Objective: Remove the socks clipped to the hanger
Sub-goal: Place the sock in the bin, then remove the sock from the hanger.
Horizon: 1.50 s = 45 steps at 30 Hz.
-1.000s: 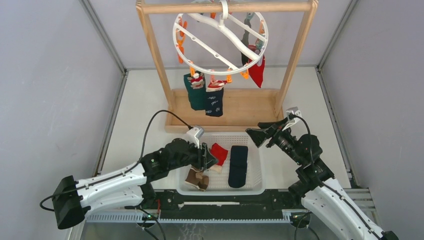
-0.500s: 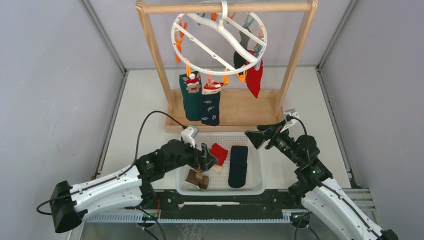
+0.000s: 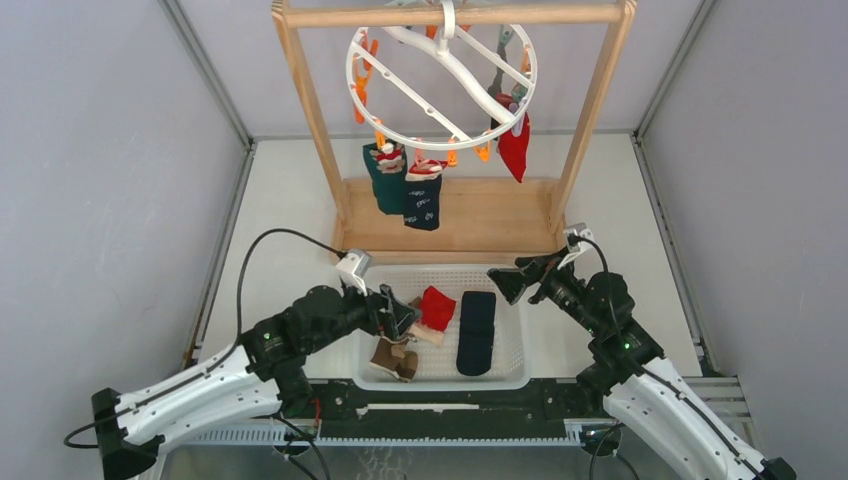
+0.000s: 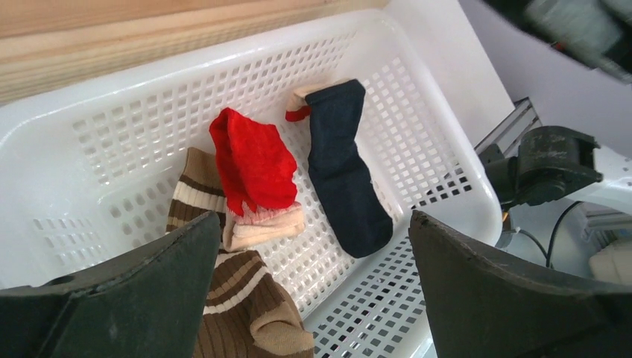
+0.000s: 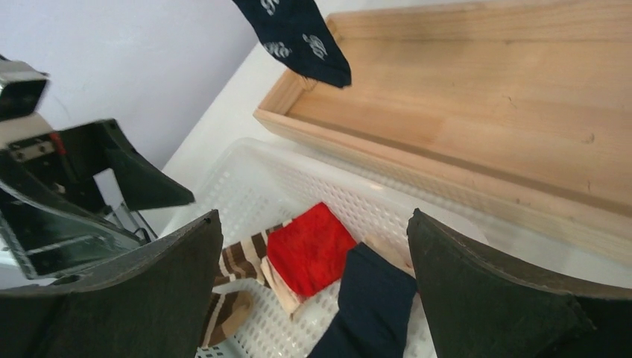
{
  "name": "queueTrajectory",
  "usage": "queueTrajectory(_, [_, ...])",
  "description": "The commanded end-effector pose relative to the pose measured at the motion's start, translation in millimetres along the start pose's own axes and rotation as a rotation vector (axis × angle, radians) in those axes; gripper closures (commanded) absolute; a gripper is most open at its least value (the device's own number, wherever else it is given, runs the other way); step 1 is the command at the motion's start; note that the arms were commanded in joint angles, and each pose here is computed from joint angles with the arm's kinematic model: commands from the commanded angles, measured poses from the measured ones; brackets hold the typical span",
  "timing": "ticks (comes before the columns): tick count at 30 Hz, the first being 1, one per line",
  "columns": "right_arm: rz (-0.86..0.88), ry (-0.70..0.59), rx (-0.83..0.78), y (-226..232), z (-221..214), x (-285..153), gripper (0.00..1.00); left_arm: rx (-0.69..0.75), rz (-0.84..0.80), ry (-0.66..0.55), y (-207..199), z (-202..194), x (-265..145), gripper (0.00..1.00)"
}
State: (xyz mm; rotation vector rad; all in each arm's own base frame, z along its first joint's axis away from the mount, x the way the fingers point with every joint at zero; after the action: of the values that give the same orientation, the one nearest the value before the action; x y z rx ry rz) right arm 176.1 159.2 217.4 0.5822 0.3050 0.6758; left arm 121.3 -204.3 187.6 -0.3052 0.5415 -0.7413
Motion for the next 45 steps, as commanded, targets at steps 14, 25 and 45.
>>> queueTrajectory(14, [-0.101,0.098,0.05,-18,-25,-8,0.0,-0.051,-0.037,-0.122,0,12,-18,0.0])
queueTrajectory(25, [-0.11,0.116,0.031,-21,-27,-3,0.0,-0.041,-0.031,-0.115,2,8,-13,0.0])
queueTrajectory(45, [0.168,-0.02,-0.137,22,26,78,0.05,-0.022,-0.03,-0.142,2,17,-28,0.0])
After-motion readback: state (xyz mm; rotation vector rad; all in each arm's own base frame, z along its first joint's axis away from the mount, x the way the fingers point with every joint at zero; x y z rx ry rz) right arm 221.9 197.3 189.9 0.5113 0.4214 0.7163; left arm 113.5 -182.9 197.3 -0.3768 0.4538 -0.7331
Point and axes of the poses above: each gripper's point midway between its finger pads, its own x axis out along the fingers, its own y axis along the line the jaws close on, z = x × y, the point moved 4 cm from there along -x, back along the fingers, and after that the axes turned 5 degrees about x, right-handed, at the moved point
